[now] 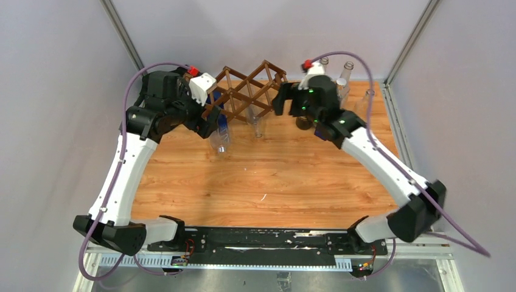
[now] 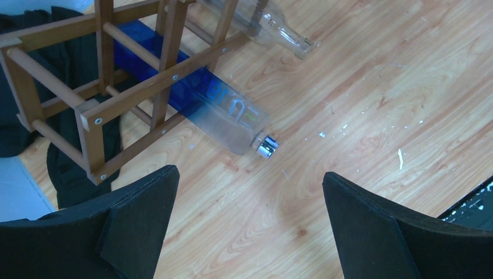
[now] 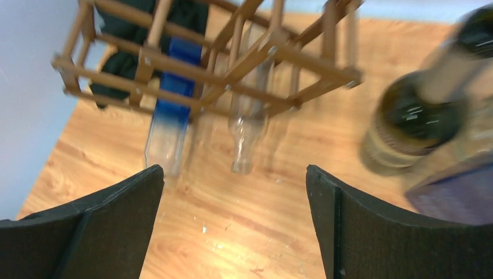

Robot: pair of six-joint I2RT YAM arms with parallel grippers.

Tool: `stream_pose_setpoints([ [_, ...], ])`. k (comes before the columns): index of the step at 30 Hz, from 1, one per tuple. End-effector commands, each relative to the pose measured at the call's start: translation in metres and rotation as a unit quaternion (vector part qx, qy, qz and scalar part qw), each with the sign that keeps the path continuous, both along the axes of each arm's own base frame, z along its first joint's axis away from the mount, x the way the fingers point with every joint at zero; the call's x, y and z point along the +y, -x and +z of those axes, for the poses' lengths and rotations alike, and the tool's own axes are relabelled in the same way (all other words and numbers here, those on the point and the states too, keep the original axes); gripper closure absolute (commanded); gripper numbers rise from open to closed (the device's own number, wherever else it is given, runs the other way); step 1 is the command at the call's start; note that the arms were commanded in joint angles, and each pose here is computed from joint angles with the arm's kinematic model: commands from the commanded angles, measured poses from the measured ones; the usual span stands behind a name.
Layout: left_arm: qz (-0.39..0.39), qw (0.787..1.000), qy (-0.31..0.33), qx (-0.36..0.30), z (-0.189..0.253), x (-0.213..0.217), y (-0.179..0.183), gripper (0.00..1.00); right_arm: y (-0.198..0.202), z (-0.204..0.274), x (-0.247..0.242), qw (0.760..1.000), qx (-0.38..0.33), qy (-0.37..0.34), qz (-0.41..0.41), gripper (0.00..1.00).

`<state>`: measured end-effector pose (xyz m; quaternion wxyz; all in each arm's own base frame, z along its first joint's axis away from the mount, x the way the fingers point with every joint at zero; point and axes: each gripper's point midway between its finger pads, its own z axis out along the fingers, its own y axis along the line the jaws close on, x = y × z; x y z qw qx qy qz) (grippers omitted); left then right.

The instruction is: Take the wine bottle off the wine rack

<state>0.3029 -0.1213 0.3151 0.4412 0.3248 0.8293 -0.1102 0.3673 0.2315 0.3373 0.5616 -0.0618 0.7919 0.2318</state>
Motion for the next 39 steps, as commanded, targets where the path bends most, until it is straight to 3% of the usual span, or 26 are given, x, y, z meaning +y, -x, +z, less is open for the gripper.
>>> stream_pose_setpoints([
  [1,0.005,1.0,0.024,-0.003,0.004,0.007,0.003,0.0,0.009,-0.046,0.068,0.996,0.055,0.023,0.069,0.04],
  [8,0.041,0.999,0.033,0.009,-0.008,0.044,-0.005,0.0,0.02,-0.106,0.178,0.979,0.125,0.03,0.161,0.03],
  [15,0.079,0.996,0.043,0.017,-0.02,0.082,-0.007,0.0,0.002,-0.146,0.23,0.972,0.161,0.002,0.171,0.02],
  [28,0.088,0.995,0.049,0.02,-0.03,0.101,-0.002,0.0,-0.031,-0.198,0.256,0.974,0.177,0.009,0.141,0.01],
  [39,0.081,0.995,0.042,0.033,-0.054,0.115,0.003,0.0,-0.051,-0.234,0.25,0.978,0.183,0.038,0.087,0.0],
])
